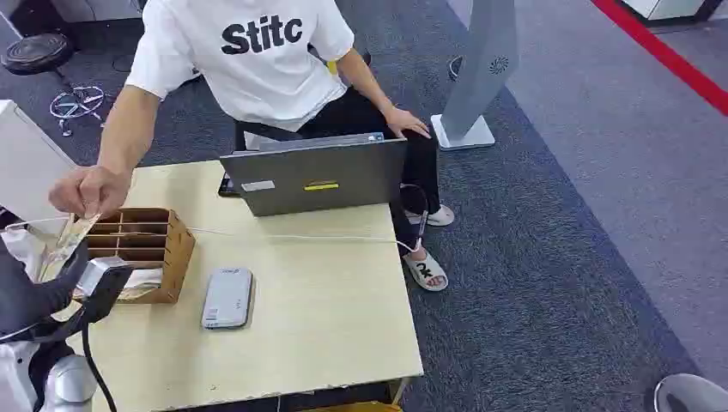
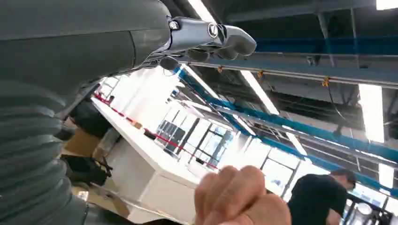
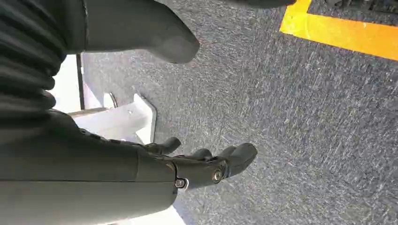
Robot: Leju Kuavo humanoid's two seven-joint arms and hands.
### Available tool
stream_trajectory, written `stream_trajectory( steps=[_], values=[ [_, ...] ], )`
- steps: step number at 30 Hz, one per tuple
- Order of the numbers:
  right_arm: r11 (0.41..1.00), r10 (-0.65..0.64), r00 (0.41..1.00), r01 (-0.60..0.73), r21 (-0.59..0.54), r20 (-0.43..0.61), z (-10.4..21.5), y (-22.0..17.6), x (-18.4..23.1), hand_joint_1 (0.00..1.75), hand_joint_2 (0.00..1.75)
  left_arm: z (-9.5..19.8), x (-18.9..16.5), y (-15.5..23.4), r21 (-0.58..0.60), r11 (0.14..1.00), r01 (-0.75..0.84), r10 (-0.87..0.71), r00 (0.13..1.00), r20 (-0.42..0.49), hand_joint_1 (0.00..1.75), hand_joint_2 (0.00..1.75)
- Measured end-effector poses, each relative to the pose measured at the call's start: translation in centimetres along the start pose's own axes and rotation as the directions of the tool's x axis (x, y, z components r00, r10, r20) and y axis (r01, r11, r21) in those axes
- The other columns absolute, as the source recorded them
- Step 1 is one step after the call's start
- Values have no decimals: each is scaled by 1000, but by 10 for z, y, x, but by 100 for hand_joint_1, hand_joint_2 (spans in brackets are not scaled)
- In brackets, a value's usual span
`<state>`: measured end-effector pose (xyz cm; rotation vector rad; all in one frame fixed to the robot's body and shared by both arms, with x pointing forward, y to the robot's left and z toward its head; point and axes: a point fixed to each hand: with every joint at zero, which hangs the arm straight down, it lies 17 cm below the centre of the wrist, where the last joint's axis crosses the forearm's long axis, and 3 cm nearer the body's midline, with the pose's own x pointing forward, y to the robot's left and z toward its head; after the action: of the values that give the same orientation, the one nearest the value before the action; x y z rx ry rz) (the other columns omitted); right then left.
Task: Pass the card to the sensor for recognition and then transmit it.
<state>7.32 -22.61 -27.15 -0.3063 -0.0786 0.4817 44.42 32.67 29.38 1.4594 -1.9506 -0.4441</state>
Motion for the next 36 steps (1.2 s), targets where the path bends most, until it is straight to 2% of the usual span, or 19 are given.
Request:
stream_trajectory(
  steps=[1,2,3,6,11,16,24,36],
  values=[
    [1000,-1,1000,1,1,0,0,0,0,0,175,-2,3,-2,-6,1000,-13,13,1000,1,9,175],
    [1000,-1,1000,1,1,0,0,0,0,0,175,-2,4,-3,-6,1000,-17,17,1000,2,131,175],
    [1000,-3,1000,3,2,0,0,0,0,0,175,-4,6,-5,-13,1000,-26,26,1000,5,168,175],
    [1000,-5,1000,5,3,0,0,1,0,0,175,-4,9,-9,-21,999,-36,36,999,7,164,175],
    [1000,-7,1000,7,5,0,0,1,0,0,175,-2,5,-14,-39,997,-64,63,998,-14,175,175],
    [1000,-8,1000,8,6,3,0,1,1,0,175,0,3,-19,-52,996,-70,69,997,-24,175,175],
    [1000,-9,1000,9,6,7,0,1,1,0,175,2,11,-27,-94,994,-60,60,998,1,175,175],
    [1000,-12,1000,12,3,9,0,1,2,0,175,28,76,-65,-242,970,6,29,990,141,175,175]
  ],
)
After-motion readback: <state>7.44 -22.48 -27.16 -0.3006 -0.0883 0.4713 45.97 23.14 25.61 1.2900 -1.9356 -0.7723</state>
